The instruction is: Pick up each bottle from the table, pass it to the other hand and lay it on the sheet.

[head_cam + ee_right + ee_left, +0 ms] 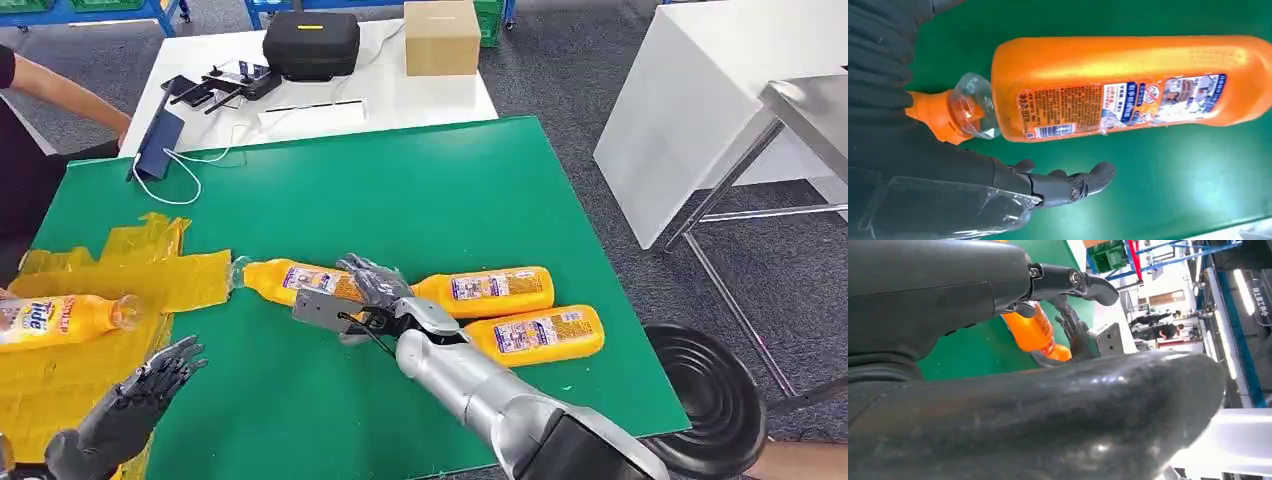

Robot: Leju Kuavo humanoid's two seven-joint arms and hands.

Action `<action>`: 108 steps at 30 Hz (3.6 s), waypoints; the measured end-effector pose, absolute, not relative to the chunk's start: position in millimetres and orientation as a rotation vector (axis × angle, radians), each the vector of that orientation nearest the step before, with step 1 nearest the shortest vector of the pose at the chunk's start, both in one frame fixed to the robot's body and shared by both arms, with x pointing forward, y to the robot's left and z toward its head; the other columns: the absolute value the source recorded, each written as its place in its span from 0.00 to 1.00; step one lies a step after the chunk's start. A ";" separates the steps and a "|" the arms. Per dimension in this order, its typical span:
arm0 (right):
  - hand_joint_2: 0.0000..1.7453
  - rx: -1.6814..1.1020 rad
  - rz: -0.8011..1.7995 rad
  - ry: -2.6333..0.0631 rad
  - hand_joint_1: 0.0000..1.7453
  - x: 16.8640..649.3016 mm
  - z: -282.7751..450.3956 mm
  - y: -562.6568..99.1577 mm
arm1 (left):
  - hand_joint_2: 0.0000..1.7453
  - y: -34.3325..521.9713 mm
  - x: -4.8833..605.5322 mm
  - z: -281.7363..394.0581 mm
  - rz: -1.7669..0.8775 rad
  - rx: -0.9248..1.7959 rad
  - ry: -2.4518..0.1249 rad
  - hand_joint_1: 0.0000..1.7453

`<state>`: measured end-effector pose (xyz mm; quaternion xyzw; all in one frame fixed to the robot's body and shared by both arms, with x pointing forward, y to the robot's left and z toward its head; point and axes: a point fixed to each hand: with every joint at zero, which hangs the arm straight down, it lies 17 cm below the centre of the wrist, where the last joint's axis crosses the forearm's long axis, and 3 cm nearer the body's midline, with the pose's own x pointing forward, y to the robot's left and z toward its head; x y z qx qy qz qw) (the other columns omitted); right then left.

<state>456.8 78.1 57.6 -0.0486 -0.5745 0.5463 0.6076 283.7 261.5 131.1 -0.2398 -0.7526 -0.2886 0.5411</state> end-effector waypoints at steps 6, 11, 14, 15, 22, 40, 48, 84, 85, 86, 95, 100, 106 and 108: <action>1.00 -0.137 1.255 -1.188 0.00 455.1 36.6 63.3 | 0.00 241.6 296.5 137.2 -0.722 -0.624 -1.802 0.00; 1.00 -0.175 1.253 -1.104 1.00 456.5 22.7 48.2 | 0.00 218.6 302.9 141.5 -0.780 -0.691 -1.798 0.00; 1.00 -0.195 1.248 -1.074 1.00 458.3 16.6 39.6 | 0.00 206.2 303.5 144.8 -0.809 -0.729 -1.797 0.00; 1.00 -0.203 1.246 -1.068 1.00 459.7 15.7 36.8 | 0.00 202.4 304.4 146.5 -0.820 -0.739 -1.799 0.00; 1.00 -0.231 1.239 -1.046 1.00 464.6 11.2 25.2 | 0.00 184.2 305.2 153.6 -0.872 -0.792 -1.801 0.00; 1.00 -0.278 1.182 -1.115 1.00 479.7 18.2 12.9 | 0.00 174.6 316.8 151.0 -0.901 -0.763 -1.806 0.00; 1.00 -0.254 0.866 -1.531 1.00 517.8 97.9 16.8 | 1.00 219.0 417.8 133.1 -0.352 -0.547 -1.796 0.00; 1.00 -0.004 0.758 -1.683 1.00 492.4 157.0 80.4 | 1.00 280.6 385.9 77.2 0.131 -0.581 -1.635 0.00; 1.00 -0.004 0.760 -1.683 1.00 492.2 157.0 80.6 | 1.00 280.7 385.9 77.2 0.131 -0.581 -1.635 0.00; 1.00 -0.004 0.760 -1.684 1.00 492.1 157.1 80.8 | 1.00 280.7 385.9 77.2 0.131 -0.581 -1.635 0.00; 1.00 -0.001 0.759 -1.685 1.00 491.7 157.6 81.5 | 1.00 280.6 385.6 76.9 0.132 -0.581 -1.634 0.00; 1.00 0.000 0.759 -1.684 1.00 491.7 157.6 81.5 | 1.00 280.5 385.5 76.8 0.133 -0.581 -1.634 0.00; 1.00 0.000 0.758 -1.684 1.00 491.7 157.6 81.5 | 1.00 280.5 385.4 76.7 0.133 -0.581 -1.634 0.00; 1.00 0.000 0.759 -1.684 1.00 491.6 157.5 81.6 | 1.00 280.5 385.4 76.7 0.133 -0.581 -1.634 0.00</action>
